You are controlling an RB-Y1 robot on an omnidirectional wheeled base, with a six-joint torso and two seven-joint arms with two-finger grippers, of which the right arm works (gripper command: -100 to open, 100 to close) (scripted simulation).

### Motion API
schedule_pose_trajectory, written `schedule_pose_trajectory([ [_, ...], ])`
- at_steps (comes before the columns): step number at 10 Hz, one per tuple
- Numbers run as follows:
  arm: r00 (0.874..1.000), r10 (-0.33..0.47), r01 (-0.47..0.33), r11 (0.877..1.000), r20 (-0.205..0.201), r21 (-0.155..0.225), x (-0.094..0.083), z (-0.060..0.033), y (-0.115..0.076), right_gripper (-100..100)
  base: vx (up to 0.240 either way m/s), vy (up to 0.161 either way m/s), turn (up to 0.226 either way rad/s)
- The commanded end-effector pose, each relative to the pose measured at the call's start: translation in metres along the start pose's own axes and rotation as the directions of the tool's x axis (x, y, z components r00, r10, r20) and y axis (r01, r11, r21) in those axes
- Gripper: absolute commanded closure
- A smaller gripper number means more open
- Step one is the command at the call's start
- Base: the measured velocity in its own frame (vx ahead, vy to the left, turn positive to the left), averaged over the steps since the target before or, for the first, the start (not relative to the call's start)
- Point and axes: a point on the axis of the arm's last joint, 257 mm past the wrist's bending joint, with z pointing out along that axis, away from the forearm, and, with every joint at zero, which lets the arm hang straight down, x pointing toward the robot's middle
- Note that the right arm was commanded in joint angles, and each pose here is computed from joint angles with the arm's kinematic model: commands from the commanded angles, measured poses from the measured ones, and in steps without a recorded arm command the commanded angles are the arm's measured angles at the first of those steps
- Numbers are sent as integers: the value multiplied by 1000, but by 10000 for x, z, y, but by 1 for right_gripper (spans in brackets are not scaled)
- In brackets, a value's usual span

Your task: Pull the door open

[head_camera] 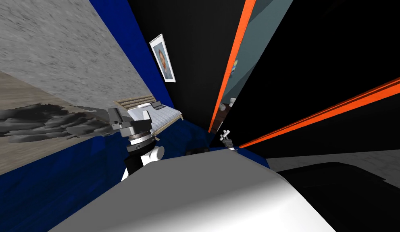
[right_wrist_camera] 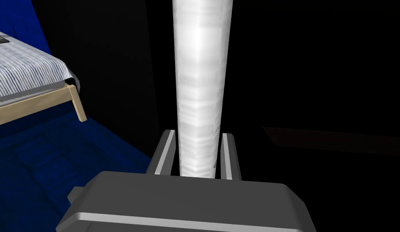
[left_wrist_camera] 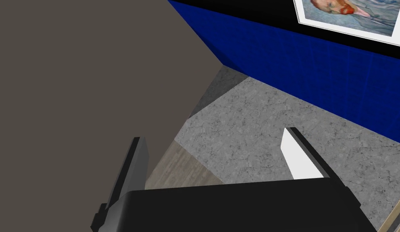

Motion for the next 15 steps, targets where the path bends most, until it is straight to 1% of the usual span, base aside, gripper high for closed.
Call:
schedule_pose_trajectory([
  [1, 1000, -1, 1, 1000, -2, 13, 3, -38, 10, 100, -173, -23, 140],
  [3, 1000, -1, 1, 1000, -3, 26, 7, -76, 19, 100, -247, -40, 170],
  [6, 1000, -1, 2, 998, -6, 55, 17, -158, 40, 100, -239, -57, 158],
  [8, 1000, -1, 2, 998, -7, 69, 23, -196, 50, 100, -237, -36, 109],
  [9, 1000, -3, 4, 998, -7, 63, 21, -173, 49, 100, -94, -17, 18],
  [10, 1000, -2, 2, 997, -3, 74, 7, -203, 46, 100, -148, -22, 126],
  [15, 1000, -2, 2, 995, -6, 103, 14, -250, 61, 100, -211, -53, 142],
])
